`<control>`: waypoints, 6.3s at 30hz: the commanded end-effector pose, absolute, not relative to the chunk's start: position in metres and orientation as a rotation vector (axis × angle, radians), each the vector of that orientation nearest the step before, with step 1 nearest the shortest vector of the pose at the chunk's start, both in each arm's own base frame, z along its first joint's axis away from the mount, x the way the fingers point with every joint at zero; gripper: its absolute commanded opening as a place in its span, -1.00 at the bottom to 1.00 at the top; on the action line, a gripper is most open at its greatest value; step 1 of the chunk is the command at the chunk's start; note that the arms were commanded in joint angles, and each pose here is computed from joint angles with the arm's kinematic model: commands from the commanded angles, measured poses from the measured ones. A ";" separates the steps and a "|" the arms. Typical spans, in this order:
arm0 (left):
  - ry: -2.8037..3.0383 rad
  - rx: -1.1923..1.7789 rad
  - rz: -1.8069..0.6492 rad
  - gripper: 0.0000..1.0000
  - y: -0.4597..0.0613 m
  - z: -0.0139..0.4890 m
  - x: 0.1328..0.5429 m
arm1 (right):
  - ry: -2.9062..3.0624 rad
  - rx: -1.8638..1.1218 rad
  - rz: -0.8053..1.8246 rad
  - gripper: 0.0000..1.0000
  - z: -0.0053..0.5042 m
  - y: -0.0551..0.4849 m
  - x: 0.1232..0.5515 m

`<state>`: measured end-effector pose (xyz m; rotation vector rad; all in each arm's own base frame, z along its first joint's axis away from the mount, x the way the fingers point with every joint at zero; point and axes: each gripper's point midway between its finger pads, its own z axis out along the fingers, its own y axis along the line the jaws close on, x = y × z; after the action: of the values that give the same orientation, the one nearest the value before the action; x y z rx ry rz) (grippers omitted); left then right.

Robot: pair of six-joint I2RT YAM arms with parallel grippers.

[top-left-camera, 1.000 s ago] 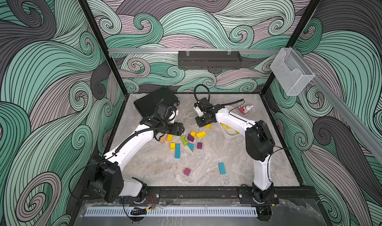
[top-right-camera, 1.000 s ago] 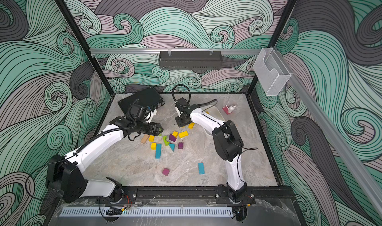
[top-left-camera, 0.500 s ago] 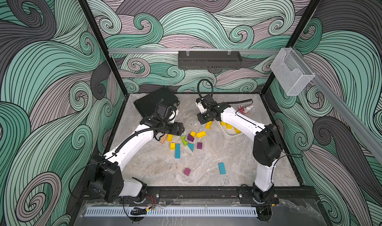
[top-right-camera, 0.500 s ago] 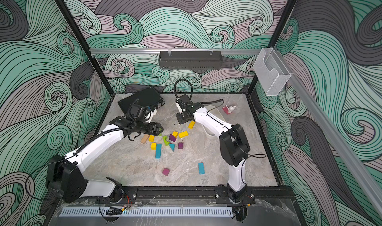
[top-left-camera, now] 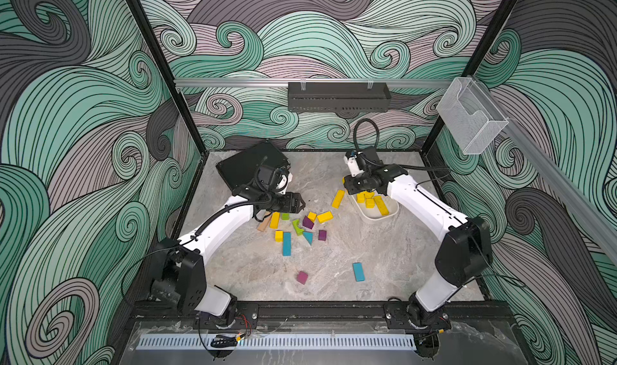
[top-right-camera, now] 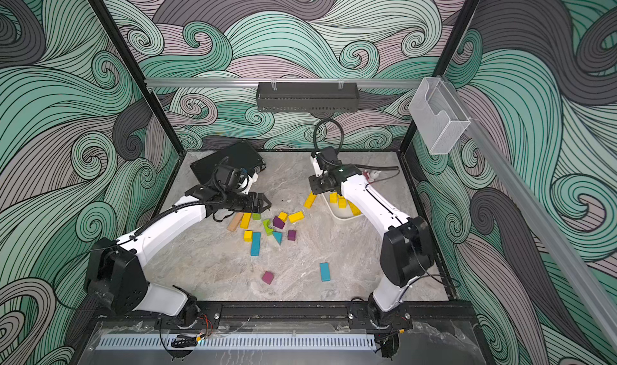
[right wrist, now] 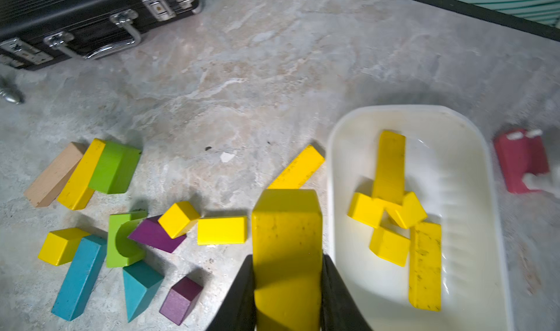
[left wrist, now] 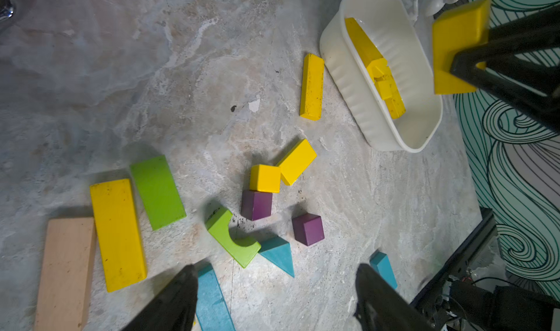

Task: Pick out the yellow building blocks
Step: Pick up the building block from the center of the board, then place the building block in the storage box, then pick up the building block from the center of the board.

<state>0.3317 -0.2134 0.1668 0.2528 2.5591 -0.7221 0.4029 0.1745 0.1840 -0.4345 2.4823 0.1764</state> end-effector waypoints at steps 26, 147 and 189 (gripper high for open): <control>2.569 0.531 -0.915 0.61 -0.316 0.164 0.328 | 2.716 -0.001 0.068 -0.33 0.080 0.060 0.367; 2.381 0.426 -0.462 0.73 -0.183 0.206 0.314 | 2.512 -1.318 0.286 -0.24 0.018 0.334 0.352; 2.416 0.382 -0.544 0.73 -0.184 0.200 0.318 | 2.426 -1.174 0.309 -0.42 0.092 0.327 0.351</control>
<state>0.3154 -0.1829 0.1982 0.3958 2.4145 -0.5213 0.3543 0.3287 0.0781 -1.2003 2.4335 0.3049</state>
